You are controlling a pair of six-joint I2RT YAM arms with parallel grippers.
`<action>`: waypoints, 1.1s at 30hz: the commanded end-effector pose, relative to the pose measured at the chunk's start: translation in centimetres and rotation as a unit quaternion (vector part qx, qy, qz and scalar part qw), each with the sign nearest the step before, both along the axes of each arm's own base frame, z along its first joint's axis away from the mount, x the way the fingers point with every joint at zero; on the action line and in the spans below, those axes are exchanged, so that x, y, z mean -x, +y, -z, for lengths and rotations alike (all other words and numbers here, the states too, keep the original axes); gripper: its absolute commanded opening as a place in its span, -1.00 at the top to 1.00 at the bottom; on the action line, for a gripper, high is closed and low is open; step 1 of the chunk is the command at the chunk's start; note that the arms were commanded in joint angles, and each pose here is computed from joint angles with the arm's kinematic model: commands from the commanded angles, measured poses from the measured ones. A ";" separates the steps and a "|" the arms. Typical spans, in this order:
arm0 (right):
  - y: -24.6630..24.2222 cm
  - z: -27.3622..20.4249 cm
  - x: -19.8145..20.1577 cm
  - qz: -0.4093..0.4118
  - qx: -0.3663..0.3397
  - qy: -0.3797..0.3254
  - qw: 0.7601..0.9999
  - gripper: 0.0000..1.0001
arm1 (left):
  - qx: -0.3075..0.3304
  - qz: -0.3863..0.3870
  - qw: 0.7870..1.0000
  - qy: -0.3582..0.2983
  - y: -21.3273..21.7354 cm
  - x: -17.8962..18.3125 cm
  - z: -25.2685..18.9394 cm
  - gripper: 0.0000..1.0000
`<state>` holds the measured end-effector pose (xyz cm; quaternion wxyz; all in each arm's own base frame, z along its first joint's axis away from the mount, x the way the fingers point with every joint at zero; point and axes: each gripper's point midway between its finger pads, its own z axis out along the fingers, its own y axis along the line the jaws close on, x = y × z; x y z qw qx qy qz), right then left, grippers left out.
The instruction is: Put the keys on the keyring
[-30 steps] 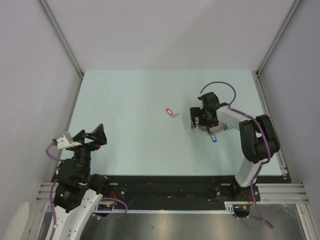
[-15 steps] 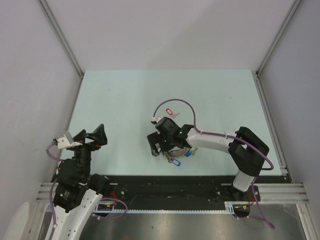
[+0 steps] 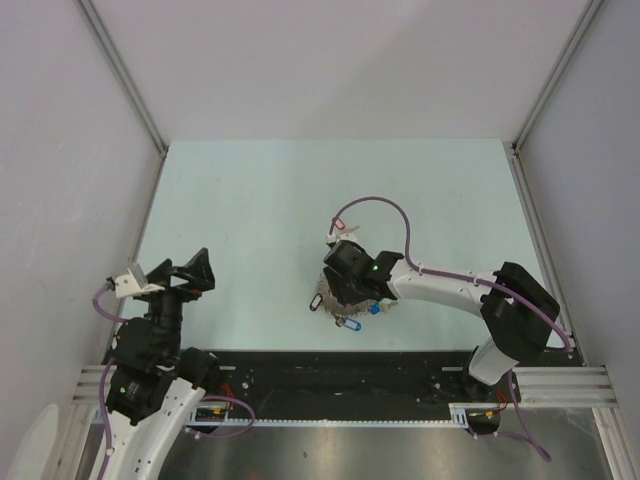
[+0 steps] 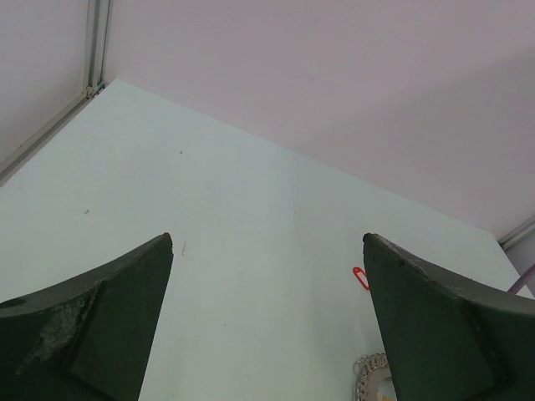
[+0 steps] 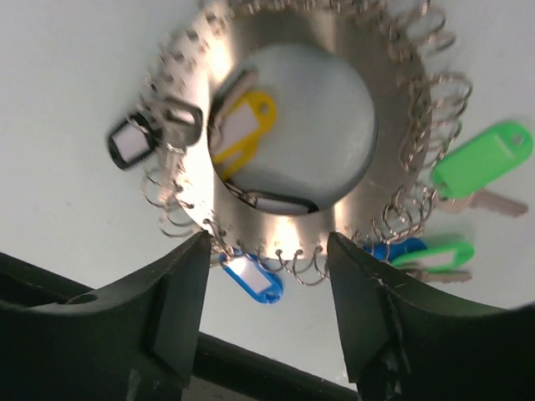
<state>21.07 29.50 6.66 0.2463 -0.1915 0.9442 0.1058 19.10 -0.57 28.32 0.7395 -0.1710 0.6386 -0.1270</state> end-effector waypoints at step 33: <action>0.3 -1.6 -8.4 0.094 -0.093 -0.089 0.987 -0.49 | 0.012 0.011 0.997 -0.069 0.6 2.3 -2.4 -1.00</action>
